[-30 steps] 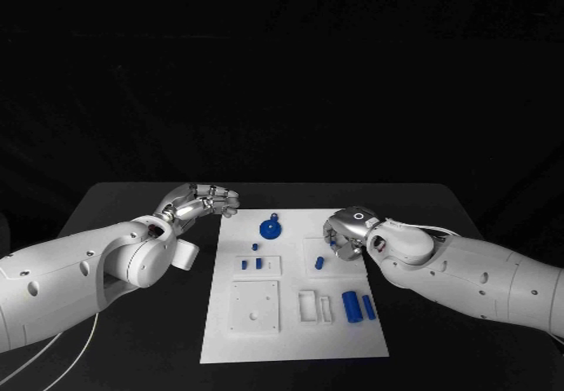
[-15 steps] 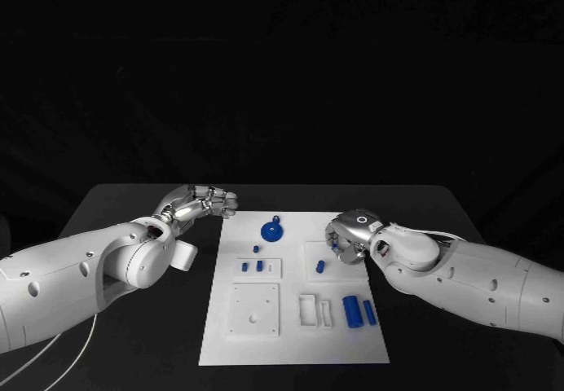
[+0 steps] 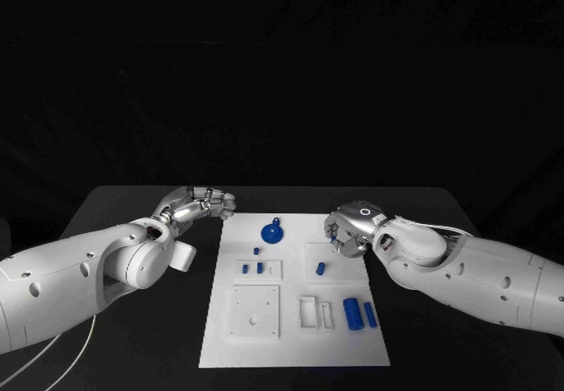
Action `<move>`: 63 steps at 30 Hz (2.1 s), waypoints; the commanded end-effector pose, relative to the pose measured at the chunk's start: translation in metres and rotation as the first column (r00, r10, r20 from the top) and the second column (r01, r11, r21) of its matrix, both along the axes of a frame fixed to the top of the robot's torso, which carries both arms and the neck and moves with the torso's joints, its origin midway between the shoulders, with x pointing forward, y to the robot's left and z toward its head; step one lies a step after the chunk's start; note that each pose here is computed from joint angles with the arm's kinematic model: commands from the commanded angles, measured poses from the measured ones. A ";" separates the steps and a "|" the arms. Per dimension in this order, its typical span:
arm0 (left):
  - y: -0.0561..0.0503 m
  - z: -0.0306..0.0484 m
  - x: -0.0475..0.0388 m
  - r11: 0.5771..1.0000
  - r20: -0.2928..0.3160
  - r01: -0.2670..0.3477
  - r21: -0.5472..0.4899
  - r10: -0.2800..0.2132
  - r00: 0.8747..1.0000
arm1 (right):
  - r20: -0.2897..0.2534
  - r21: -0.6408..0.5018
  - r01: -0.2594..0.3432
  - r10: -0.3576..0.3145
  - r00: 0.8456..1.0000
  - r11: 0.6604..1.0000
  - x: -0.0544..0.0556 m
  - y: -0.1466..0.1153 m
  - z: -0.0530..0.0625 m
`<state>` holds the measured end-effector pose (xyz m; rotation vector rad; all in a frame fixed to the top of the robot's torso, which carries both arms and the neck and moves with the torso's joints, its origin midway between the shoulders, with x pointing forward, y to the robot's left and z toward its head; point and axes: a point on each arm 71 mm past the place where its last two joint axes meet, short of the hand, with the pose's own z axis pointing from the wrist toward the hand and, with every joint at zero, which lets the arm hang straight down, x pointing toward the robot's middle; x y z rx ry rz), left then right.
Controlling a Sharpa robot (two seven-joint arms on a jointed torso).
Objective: Assemble the parts on the task board
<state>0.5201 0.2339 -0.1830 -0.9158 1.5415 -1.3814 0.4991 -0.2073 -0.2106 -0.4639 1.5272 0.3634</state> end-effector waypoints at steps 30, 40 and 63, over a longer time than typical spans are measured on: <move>-0.013 0.0006 0.0117 0.999 0.021 -0.041 -0.019 0.042 0.999 | -0.051 0.108 -0.332 0.339 0.939 0.937 -0.072 0.131 -0.016; -0.017 0.0007 0.0120 0.999 0.021 -0.034 -0.022 0.034 0.999 | -0.091 0.103 -0.347 0.356 0.930 0.932 -0.083 0.140 -0.037; -0.016 0.0002 0.0121 0.999 0.014 -0.031 -0.022 0.031 0.999 | -0.113 0.075 -0.335 0.342 0.933 0.939 -0.083 0.136 -0.049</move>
